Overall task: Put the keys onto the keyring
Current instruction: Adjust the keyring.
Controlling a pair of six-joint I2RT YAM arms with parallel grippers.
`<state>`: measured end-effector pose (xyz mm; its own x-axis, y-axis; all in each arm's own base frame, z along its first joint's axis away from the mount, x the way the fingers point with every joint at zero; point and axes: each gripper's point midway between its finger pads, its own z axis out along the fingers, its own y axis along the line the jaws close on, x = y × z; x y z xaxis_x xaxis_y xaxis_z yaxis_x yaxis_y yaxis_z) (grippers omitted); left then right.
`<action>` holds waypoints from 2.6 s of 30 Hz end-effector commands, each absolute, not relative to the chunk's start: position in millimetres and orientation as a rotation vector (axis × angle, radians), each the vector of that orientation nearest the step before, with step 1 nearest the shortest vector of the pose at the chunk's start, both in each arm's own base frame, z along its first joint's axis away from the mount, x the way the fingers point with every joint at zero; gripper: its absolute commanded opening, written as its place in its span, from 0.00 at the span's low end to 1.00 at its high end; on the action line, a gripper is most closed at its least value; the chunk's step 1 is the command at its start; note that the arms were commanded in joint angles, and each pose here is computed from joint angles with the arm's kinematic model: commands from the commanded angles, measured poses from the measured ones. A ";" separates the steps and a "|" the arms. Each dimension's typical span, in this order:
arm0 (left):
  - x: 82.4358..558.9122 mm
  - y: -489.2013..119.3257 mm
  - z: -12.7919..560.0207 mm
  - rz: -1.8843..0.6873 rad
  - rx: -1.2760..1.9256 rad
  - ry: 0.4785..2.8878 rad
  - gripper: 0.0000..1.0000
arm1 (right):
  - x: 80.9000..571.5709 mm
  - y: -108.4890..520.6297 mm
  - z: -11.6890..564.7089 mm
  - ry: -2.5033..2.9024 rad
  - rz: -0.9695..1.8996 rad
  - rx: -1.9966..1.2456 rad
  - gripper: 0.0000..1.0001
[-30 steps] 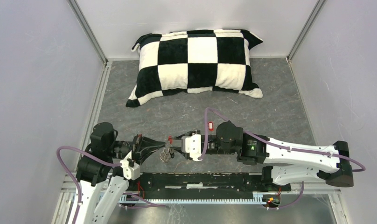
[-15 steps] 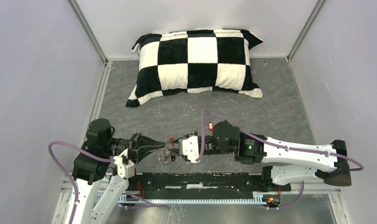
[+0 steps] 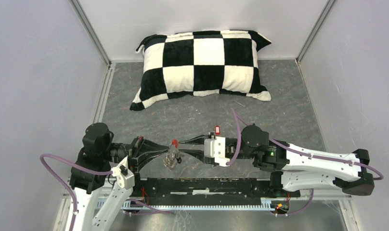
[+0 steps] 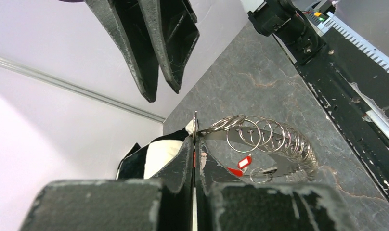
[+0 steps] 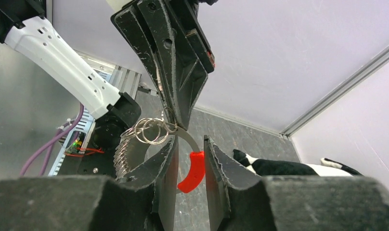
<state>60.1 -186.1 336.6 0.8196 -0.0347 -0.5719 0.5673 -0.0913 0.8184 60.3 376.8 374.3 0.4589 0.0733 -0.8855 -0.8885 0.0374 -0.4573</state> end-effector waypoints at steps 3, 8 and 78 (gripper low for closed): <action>67.5 -188.3 356.3 -0.579 1.581 0.482 0.02 | 58.8 380.0 395.8 0.780 0.900 -1.287 0.32; 84.5 -187.2 355.7 -0.609 1.554 0.643 0.02 | 65.9 390.3 394.4 0.828 0.848 -1.345 0.34; 71.8 -187.1 331.4 -0.868 1.473 0.897 0.36 | 67.7 402.3 382.8 0.874 1.014 -1.159 0.00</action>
<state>73.5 -186.0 331.3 0.4597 0.0710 -0.8852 0.8880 -0.0506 0.4571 73.2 407.3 349.3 0.3193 0.0466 -0.9465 -0.9458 0.0785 -0.3152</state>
